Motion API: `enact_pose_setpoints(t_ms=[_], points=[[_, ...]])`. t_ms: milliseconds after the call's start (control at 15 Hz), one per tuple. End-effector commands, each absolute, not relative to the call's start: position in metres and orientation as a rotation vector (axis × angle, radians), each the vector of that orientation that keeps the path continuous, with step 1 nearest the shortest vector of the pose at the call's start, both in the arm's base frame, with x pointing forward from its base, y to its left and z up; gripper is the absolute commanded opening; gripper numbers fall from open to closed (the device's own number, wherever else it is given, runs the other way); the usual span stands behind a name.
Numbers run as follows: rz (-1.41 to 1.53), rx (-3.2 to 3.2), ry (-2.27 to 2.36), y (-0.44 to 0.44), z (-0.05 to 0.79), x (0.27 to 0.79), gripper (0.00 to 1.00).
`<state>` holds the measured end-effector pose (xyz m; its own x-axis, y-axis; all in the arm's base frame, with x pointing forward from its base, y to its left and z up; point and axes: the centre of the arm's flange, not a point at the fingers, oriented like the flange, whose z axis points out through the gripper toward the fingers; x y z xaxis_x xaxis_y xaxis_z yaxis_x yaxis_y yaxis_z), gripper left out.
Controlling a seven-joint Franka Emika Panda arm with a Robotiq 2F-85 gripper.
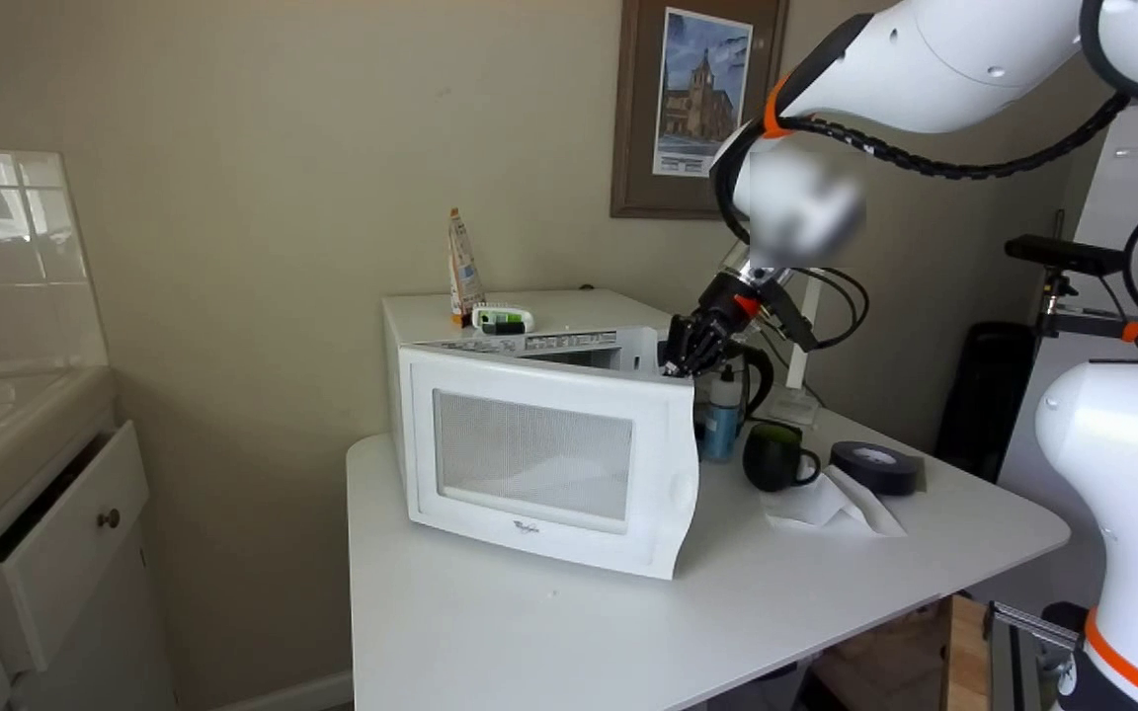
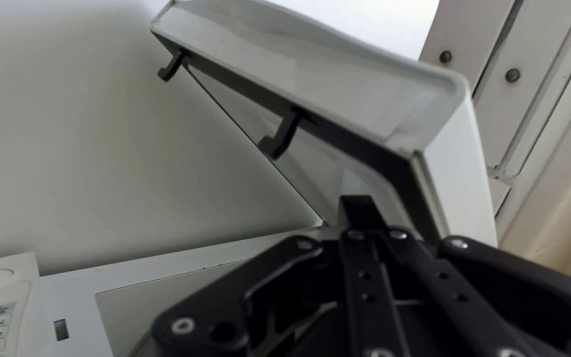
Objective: Open the microwave door.
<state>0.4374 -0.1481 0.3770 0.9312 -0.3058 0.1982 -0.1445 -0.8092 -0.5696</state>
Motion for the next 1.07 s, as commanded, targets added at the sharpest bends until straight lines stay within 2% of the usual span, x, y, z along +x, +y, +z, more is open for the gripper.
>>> enact_pose_setpoints(t_ms=[0, 333, 400, 467, 533, 1000], points=[[-0.453, -2.517, 0.306, -0.150, 0.387, 0.418, 0.00], [-0.695, -2.580, 0.315, -0.176, 0.415, 0.403, 0.00], [-0.723, -2.605, 0.335, -0.179, 0.419, 0.401, 0.26], [-0.698, -2.646, 0.355, -0.182, 0.422, 0.398, 0.27], [-0.681, -2.696, 0.390, -0.184, 0.423, 0.395, 0.32], [-0.781, -2.988, 0.450, -0.175, 0.436, 0.368, 0.85]])
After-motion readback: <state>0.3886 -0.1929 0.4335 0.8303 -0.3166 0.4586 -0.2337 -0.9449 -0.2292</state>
